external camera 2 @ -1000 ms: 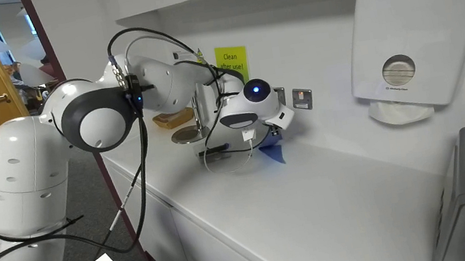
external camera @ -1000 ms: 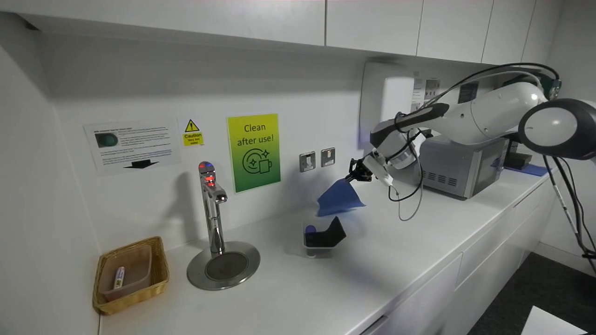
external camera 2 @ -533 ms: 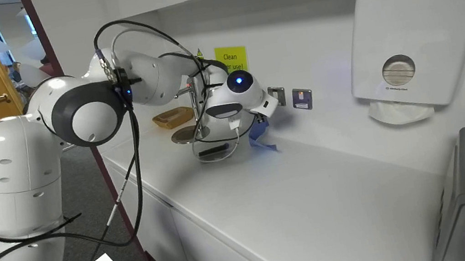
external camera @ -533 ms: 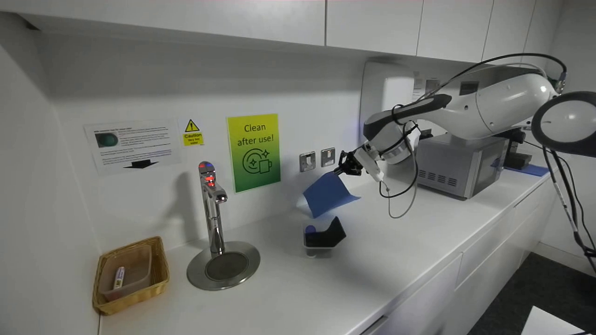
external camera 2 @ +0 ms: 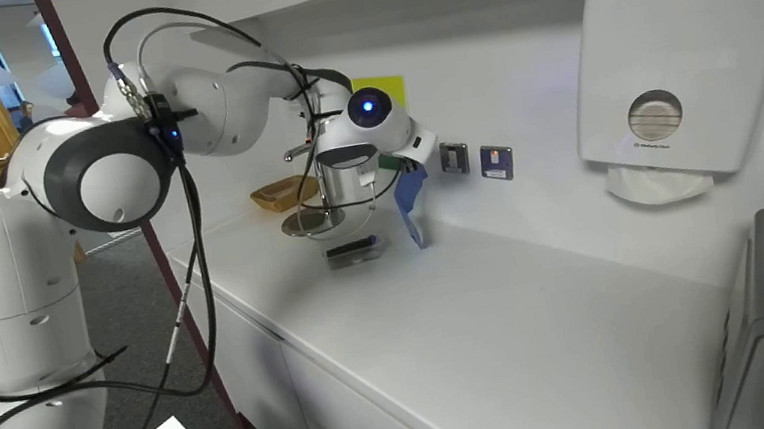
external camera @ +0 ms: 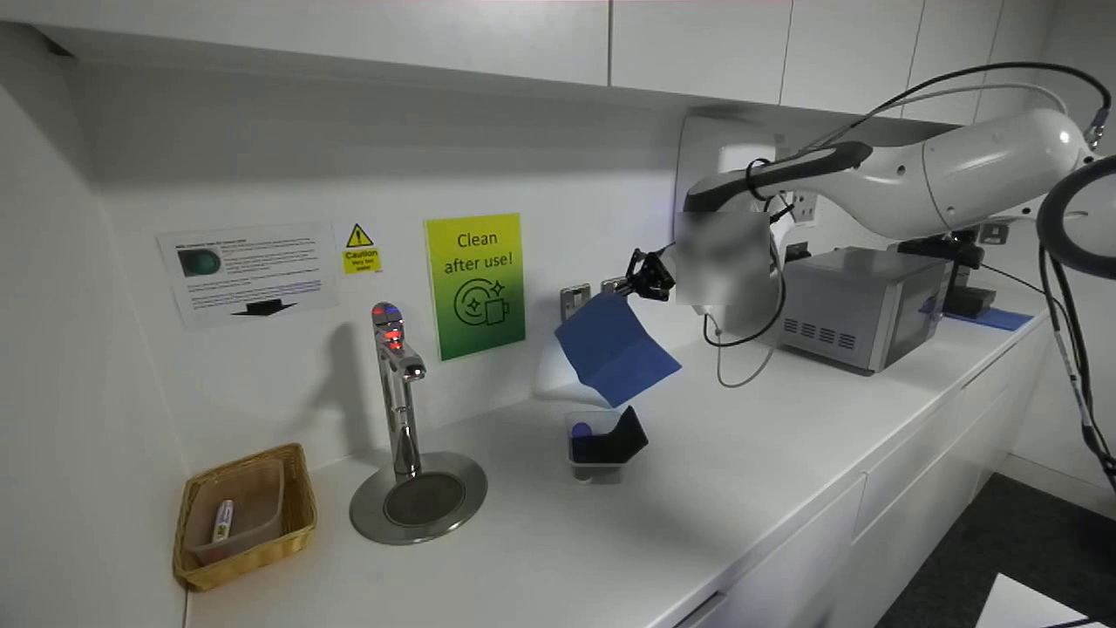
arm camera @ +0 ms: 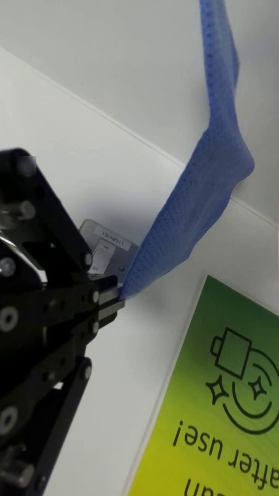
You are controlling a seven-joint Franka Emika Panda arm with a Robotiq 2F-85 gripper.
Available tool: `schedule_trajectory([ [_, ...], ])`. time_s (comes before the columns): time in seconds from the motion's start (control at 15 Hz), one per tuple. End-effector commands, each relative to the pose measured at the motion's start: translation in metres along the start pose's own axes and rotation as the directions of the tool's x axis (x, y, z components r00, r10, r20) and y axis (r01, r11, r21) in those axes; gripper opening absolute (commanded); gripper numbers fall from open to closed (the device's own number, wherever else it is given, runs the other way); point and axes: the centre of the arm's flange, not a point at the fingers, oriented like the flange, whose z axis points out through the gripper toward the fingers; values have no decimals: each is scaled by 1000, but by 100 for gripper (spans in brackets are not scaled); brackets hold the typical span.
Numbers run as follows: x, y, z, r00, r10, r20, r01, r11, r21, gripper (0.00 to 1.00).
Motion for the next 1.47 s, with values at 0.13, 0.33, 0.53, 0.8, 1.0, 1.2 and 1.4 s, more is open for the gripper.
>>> schedule_trajectory([
  [0.13,-14,-26,-48,999,-5,-33,7,998,64,0],
  [0.33,-29,-28,-53,1000,7,11,-8,999,45,0],
  [0.53,-51,-22,-52,997,17,78,-18,1000,12,0],
  [0.8,-75,-20,-47,990,18,139,-15,1000,-19,0],
  [1.0,-88,-22,-47,987,19,161,-13,999,-37,0],
  [1.2,-101,-28,-47,985,15,170,-7,999,-48,0],
  [1.4,-115,-34,-46,983,5,183,6,998,-61,0],
])
